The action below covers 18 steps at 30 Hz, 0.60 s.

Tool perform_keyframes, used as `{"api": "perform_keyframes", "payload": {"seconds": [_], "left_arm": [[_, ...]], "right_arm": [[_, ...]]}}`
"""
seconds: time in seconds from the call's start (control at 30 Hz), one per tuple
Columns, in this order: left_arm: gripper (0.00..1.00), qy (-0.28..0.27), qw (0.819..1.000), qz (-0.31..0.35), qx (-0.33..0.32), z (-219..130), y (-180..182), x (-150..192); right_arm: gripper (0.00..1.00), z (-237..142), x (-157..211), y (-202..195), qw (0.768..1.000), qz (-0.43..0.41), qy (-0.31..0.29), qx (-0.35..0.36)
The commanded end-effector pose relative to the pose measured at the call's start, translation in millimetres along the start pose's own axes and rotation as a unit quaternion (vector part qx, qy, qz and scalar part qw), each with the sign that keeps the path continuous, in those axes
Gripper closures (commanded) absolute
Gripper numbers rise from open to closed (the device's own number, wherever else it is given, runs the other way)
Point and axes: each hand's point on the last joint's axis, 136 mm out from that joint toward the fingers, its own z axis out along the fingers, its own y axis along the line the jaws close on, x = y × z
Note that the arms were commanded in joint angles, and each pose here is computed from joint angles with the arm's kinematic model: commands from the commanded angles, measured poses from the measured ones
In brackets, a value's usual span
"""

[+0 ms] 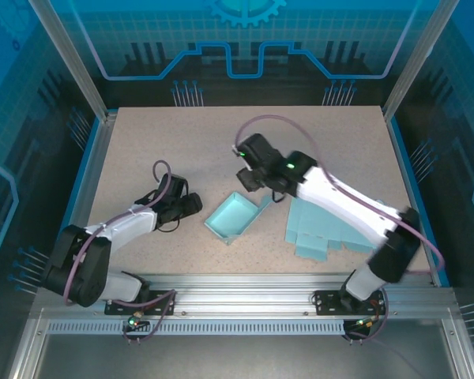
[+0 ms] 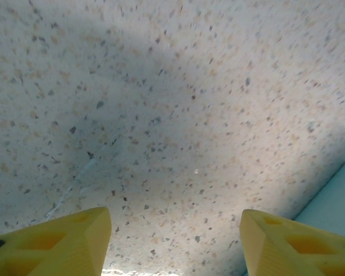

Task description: Fold the paper box

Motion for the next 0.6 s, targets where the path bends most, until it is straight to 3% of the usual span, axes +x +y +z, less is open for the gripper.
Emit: {"api": "perform_keyframes", "payload": {"seconds": [0.0,0.2,0.4,0.57], "left_arm": [[0.43,0.042,0.999,0.013,-0.007,7.6,5.7,23.8],[0.47,0.073,0.997,0.032,-0.02,16.3,4.9,47.7],[0.48,0.089,0.995,0.046,-0.019,22.2,-5.4,67.9],[0.49,0.101,0.993,0.053,0.011,26.1,-25.8,81.2]], "right_arm": [[0.38,-27.9,21.4,-25.3,0.995,0.082,-0.033,0.037],[0.38,-45.0,107.5,-60.0,0.98,0.177,-0.005,0.093],[0.38,-2.4,176.7,-33.6,0.97,0.227,0.066,0.048],[0.43,29.8,192.5,-2.5,0.959,0.277,0.053,-0.023]]}}
